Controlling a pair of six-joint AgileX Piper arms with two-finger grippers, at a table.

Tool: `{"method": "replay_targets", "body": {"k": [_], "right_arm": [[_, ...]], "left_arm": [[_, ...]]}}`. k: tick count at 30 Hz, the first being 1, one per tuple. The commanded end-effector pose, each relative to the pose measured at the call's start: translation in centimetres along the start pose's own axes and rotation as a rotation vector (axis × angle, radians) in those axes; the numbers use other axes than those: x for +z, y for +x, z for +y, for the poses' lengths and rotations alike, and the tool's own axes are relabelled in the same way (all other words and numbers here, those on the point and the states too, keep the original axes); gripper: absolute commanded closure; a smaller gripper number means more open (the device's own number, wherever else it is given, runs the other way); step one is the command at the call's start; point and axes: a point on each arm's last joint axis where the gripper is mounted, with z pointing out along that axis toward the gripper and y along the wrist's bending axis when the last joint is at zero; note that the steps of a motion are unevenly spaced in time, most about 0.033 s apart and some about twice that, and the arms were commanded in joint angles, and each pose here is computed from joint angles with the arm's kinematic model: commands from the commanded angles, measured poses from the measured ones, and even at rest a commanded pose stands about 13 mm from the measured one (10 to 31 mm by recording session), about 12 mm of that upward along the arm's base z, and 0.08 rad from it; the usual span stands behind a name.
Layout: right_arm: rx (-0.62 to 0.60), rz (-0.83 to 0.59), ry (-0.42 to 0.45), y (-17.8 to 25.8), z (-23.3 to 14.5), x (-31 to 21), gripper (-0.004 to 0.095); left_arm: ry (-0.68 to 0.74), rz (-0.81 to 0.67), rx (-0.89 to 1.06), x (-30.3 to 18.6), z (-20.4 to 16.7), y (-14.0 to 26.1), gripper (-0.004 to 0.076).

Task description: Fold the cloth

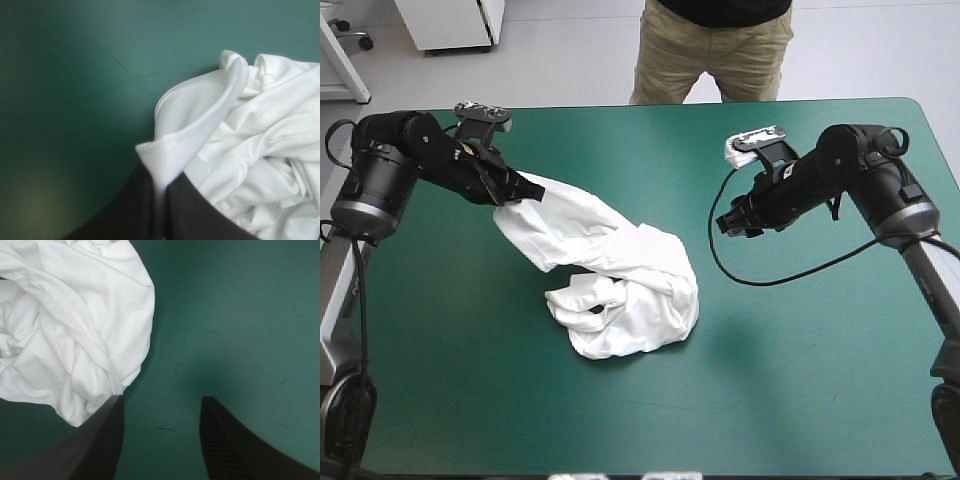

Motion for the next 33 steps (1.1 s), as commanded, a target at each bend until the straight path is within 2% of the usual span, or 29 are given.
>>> {"method": "replay_targets", "body": {"k": [1,28,33], "right_arm": [[-0.015,-0.099,-0.004,-0.6,0.8,-2.2,0.0450],[-0.015,-0.088,-0.007,-0.5,0.8,-2.2,0.0448],[-0.051,-0.044,-0.070,-0.2,1.9,-2.0,0.0416]], "left_arm": [[0.004,-0.108,0.008,-2.3,-0.6,-0.6,0.0733],[0.005,-0.108,0.007,-2.3,-0.7,-0.6,0.0733],[0.005,-0.108,0.007,-2.3,-0.7,-0.6,0.0733]]}}
